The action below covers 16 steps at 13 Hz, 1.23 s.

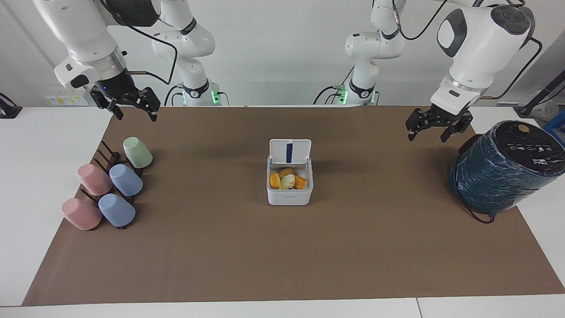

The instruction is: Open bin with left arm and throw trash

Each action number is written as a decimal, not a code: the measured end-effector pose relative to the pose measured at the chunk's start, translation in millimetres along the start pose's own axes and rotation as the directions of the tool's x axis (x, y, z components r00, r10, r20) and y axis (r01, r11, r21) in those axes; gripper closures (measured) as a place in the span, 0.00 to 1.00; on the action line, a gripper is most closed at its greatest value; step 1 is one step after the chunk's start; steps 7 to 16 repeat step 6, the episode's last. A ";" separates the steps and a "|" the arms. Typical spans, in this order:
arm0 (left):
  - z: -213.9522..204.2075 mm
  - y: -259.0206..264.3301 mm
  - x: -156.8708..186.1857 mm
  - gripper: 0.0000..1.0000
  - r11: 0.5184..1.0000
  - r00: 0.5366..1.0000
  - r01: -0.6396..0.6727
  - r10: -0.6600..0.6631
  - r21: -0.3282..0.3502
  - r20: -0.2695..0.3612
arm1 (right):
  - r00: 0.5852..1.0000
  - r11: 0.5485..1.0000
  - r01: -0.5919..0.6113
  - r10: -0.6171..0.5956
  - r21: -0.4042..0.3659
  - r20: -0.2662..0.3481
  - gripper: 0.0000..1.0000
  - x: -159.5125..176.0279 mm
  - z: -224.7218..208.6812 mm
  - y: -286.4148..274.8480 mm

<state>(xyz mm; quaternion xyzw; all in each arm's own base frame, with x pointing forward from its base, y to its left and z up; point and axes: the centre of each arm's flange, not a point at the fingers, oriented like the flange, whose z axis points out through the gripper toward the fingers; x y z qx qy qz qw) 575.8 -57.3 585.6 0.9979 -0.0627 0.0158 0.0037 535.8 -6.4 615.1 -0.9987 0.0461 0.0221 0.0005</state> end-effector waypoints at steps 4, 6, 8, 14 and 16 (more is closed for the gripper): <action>-1.7 4.4 -0.8 0.00 1.000 1.000 -0.007 0.007 0.000 -0.002 | 1.000 1.000 0.000 0.000 0.000 -0.001 0.00 -1.7 -1.9 0.2; -3.5 4.5 -1.5 0.00 1.000 1.000 -0.007 0.007 0.000 -0.005 | 1.000 1.000 0.001 -0.001 0.000 -0.001 0.00 -1.7 -1.9 0.0; -3.5 4.5 -1.5 0.00 1.000 1.000 -0.007 0.007 0.000 -0.005 | 1.000 1.000 0.001 -0.001 0.000 -0.001 0.00 -1.7 -1.9 0.0; -3.5 4.5 -1.5 0.00 1.000 1.000 -0.007 0.007 0.000 -0.005 | 1.000 1.000 0.001 -0.001 0.000 -0.001 0.00 -1.7 -1.9 0.0; -3.5 4.5 -1.5 0.00 1.000 1.000 -0.007 0.007 0.000 -0.005 | 1.000 1.000 0.001 -0.001 0.000 -0.001 0.00 -1.7 -1.9 0.0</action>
